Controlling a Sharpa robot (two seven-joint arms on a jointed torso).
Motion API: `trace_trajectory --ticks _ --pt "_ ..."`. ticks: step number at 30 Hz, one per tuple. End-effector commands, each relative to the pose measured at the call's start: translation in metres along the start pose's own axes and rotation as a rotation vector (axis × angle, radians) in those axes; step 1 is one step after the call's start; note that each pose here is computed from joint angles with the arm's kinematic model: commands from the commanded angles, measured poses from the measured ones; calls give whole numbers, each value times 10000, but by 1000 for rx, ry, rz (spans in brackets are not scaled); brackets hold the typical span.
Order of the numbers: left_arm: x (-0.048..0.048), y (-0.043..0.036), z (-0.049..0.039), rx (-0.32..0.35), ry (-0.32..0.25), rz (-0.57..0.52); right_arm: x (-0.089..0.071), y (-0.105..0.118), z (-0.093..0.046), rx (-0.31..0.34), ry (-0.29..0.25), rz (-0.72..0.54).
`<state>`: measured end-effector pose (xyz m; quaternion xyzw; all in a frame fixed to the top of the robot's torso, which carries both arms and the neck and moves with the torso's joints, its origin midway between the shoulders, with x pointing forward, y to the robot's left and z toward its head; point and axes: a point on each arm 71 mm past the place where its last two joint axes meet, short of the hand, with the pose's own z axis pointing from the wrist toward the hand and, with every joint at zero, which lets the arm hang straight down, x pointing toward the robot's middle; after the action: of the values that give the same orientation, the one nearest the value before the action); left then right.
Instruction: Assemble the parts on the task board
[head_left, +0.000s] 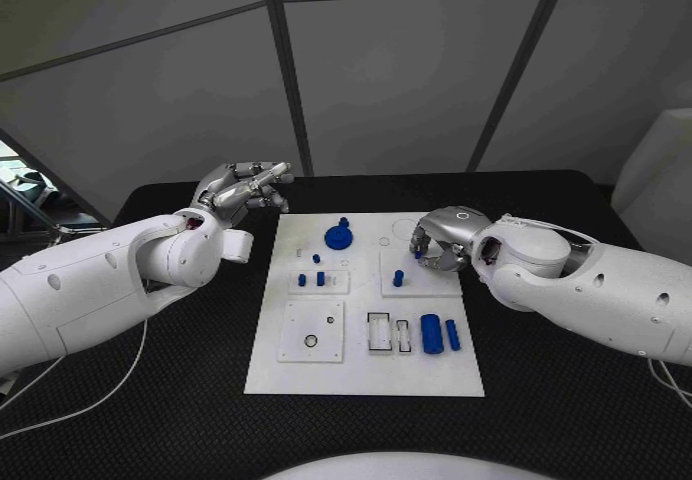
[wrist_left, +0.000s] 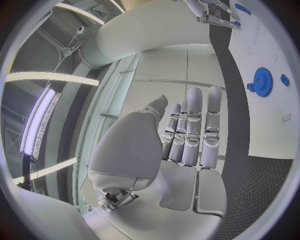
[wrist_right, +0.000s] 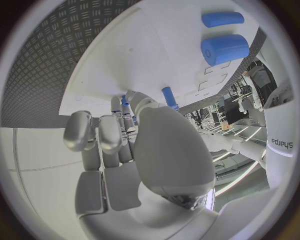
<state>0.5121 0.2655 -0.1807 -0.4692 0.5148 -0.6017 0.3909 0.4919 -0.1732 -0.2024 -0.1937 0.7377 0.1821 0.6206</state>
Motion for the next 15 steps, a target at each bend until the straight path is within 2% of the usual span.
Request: trace_trajectory --ticks 1,10,15 --pt "7 -4 3 -7 6 -11 39 -7 2 11 40 -25" --pt "11 -1 6 -9 6 -12 77 36 23 4 43 -21" --pt "6 1 7 -11 5 -11 75 45 28 13 22 -25"
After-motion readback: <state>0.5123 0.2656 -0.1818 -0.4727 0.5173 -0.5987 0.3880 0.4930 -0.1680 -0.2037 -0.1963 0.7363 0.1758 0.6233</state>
